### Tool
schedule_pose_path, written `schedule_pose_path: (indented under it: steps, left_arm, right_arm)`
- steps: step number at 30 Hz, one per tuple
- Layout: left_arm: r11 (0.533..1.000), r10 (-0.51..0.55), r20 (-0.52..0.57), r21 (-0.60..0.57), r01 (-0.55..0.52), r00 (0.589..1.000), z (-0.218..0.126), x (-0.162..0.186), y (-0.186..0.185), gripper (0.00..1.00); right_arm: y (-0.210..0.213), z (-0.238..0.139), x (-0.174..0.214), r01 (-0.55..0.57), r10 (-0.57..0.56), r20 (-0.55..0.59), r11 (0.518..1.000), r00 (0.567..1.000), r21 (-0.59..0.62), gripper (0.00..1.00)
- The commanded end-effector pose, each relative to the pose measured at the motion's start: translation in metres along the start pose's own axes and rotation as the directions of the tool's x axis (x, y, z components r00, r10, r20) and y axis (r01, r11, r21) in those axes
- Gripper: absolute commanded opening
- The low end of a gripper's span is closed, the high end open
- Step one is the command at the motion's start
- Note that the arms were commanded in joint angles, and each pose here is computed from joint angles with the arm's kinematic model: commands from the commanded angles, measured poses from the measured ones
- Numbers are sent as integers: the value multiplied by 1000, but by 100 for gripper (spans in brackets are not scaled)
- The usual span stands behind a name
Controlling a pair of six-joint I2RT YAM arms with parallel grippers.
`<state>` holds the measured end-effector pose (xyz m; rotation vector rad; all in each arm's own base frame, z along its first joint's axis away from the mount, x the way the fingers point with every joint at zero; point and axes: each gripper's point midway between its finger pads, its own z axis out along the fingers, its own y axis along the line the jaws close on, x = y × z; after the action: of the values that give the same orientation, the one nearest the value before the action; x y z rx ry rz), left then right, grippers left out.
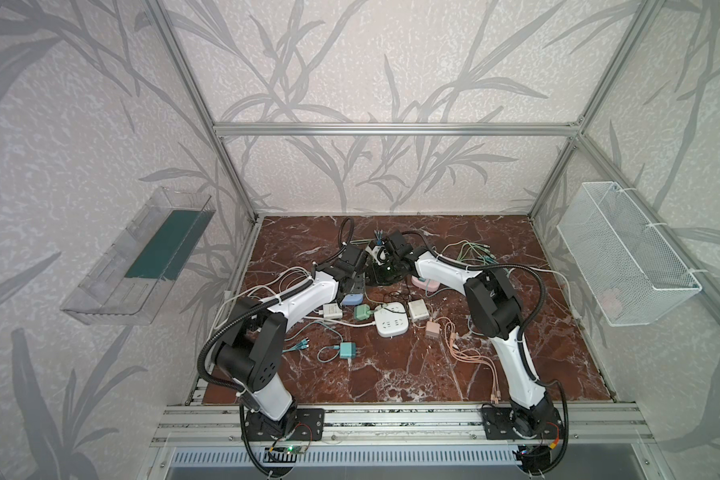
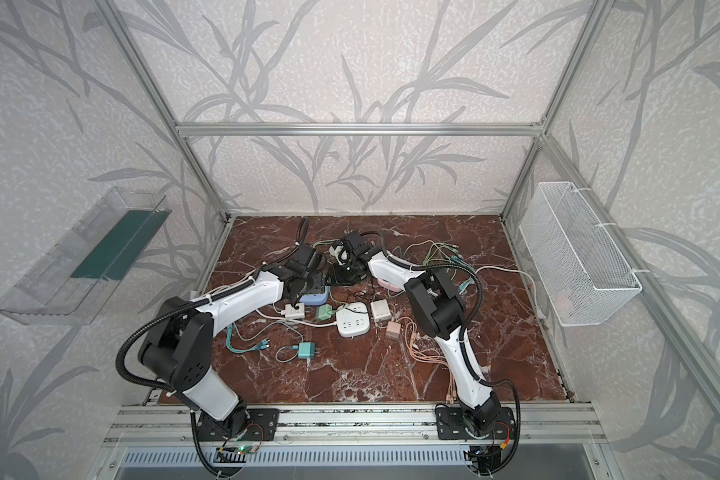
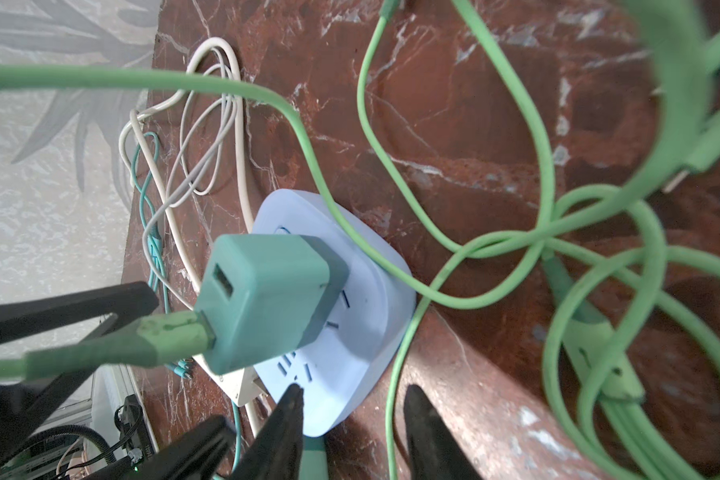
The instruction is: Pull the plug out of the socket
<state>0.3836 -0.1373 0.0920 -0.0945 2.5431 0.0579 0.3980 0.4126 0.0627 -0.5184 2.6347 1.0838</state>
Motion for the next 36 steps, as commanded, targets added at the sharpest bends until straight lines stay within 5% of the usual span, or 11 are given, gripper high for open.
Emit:
schedule_pose_path:
  steps: [1, 15, 36]
  left_arm:
    - [1000, -14, 36, 22, 14, 999, 3, -19, -5, 69]
    - [999, 41, -68, 9, -41, 997, 33, -12, -13, 55]
    - [998, 64, -79, 16, -63, 995, 46, -7, -16, 32]
  right_arm:
    - [3, 5, 2, -10, 10, -20, 1000, 1000, -13, 41]
    - [-3, 13, 10, -46, 45, -46, 999, 998, -9, 44]
    - [-6, 26, 16, -97, 95, -64, 995, 993, -17, 44]
